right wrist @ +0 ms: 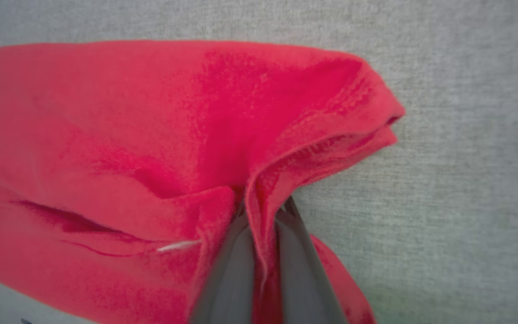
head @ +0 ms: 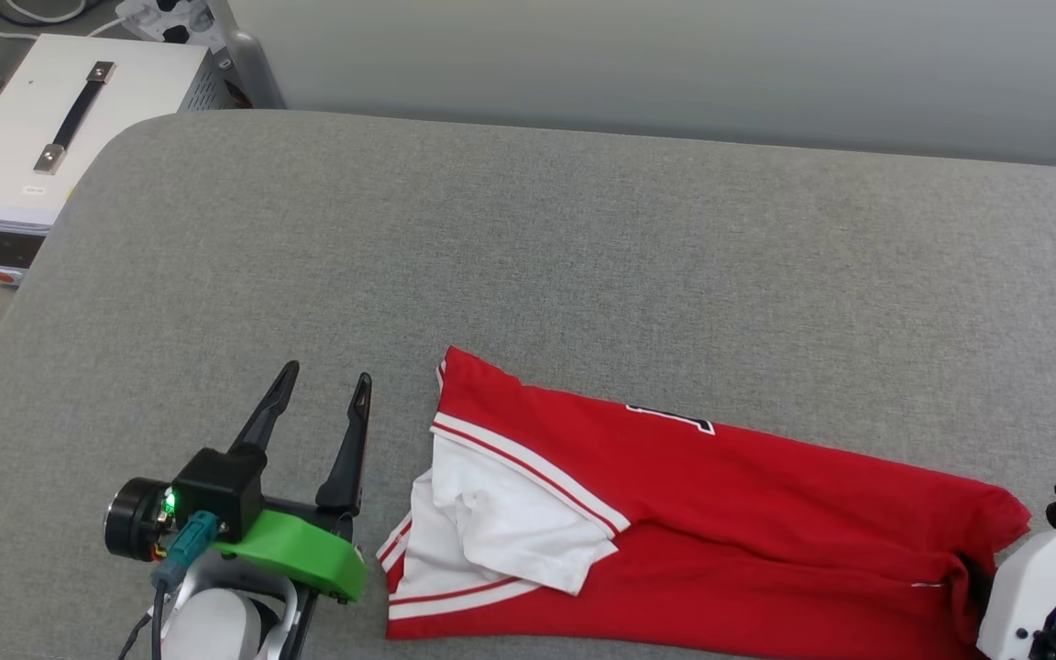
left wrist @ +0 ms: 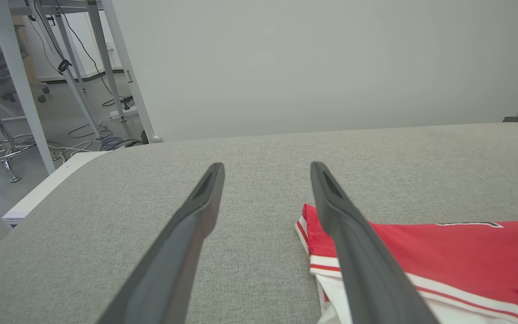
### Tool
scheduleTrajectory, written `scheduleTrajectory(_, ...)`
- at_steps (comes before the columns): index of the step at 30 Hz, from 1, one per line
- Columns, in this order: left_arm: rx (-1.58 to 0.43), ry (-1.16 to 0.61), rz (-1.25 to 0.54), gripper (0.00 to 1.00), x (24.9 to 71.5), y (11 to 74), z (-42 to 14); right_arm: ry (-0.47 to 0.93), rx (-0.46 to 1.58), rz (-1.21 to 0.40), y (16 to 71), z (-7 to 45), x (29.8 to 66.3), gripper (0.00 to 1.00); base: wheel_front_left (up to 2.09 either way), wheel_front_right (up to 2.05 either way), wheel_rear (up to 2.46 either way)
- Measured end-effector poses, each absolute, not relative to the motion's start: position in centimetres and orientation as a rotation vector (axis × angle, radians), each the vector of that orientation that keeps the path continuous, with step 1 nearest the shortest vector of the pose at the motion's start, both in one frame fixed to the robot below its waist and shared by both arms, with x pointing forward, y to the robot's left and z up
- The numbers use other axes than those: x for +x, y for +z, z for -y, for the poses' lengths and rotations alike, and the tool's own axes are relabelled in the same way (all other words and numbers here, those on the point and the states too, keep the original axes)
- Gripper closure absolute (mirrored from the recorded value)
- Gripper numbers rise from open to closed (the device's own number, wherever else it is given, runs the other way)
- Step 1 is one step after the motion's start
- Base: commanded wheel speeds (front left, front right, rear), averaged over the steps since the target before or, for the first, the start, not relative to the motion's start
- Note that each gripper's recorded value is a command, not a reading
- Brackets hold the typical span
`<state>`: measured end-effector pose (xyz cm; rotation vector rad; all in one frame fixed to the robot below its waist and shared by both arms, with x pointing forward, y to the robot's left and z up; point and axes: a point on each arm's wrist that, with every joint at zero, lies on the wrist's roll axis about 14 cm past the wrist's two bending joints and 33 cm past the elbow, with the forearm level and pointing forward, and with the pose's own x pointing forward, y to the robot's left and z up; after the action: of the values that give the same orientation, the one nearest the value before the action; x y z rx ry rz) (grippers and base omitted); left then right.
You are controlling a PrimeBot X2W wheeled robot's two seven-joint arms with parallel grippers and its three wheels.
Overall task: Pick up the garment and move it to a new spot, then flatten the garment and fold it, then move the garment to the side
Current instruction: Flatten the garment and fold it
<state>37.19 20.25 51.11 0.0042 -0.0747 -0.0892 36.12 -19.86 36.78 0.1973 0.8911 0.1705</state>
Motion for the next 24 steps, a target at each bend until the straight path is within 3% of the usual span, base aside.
scheduleTrajectory(13,-0.003,-0.095,0.08,0.0,37.3,51.3,-19.9,-0.059,-0.006,-0.813,39.7,31.2,37.3,1.0,0.0,0.0,0.0)
scheduleTrajectory(24,-0.017,-0.093,0.108,0.0,36.5,52.1,-19.6,0.001,0.015,-0.75,41.6,28.8,37.6,1.0,0.0,0.0,0.0)
